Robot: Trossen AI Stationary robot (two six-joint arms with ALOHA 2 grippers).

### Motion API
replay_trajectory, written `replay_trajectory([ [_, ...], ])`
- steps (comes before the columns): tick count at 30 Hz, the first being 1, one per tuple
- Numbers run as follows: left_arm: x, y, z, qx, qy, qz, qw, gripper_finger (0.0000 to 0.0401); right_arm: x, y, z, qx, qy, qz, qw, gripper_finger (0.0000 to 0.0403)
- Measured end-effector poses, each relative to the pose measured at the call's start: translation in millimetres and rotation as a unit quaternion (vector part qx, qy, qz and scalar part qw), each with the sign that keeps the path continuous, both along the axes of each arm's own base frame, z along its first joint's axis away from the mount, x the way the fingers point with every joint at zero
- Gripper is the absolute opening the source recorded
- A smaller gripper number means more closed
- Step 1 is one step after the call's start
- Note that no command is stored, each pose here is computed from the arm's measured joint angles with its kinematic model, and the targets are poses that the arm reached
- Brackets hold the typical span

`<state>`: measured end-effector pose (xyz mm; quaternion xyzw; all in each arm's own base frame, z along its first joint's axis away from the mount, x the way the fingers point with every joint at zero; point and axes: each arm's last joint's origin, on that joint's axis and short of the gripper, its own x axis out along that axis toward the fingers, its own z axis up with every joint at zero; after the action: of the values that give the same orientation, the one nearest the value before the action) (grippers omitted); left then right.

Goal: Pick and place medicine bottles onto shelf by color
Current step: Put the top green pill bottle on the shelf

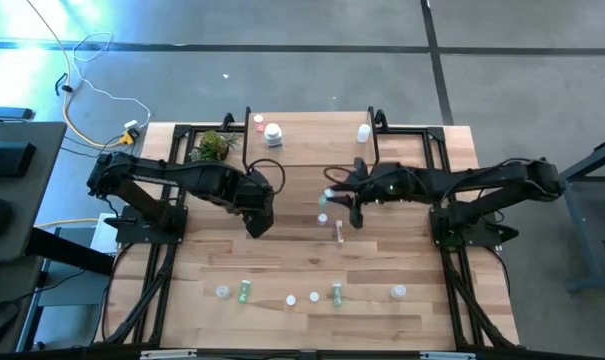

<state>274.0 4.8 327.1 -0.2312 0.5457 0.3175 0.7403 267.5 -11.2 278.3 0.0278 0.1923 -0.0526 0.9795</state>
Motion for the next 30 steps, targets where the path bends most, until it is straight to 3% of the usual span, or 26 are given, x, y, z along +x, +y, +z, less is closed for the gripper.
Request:
replay_trajectory([
  [5,0.1,11.3,0.1,0.006,0.003,-0.007,1.000,0.0195,0.8,-18.5,28.5,-0.055,0.011,-0.034,0.998,0.0099],
  [15,7.3,36.2,2.8,0.026,-0.033,-0.025,0.999,0.0195,-7.2,-63.5,65.0,-0.100,0.001,-0.105,0.989,0.0099],
  [30,28.3,65.1,15.5,0.065,-0.156,-0.111,0.979,0.0195,-29.8,-136.2,59.8,-0.098,0.033,-0.229,0.968,0.0099],
])
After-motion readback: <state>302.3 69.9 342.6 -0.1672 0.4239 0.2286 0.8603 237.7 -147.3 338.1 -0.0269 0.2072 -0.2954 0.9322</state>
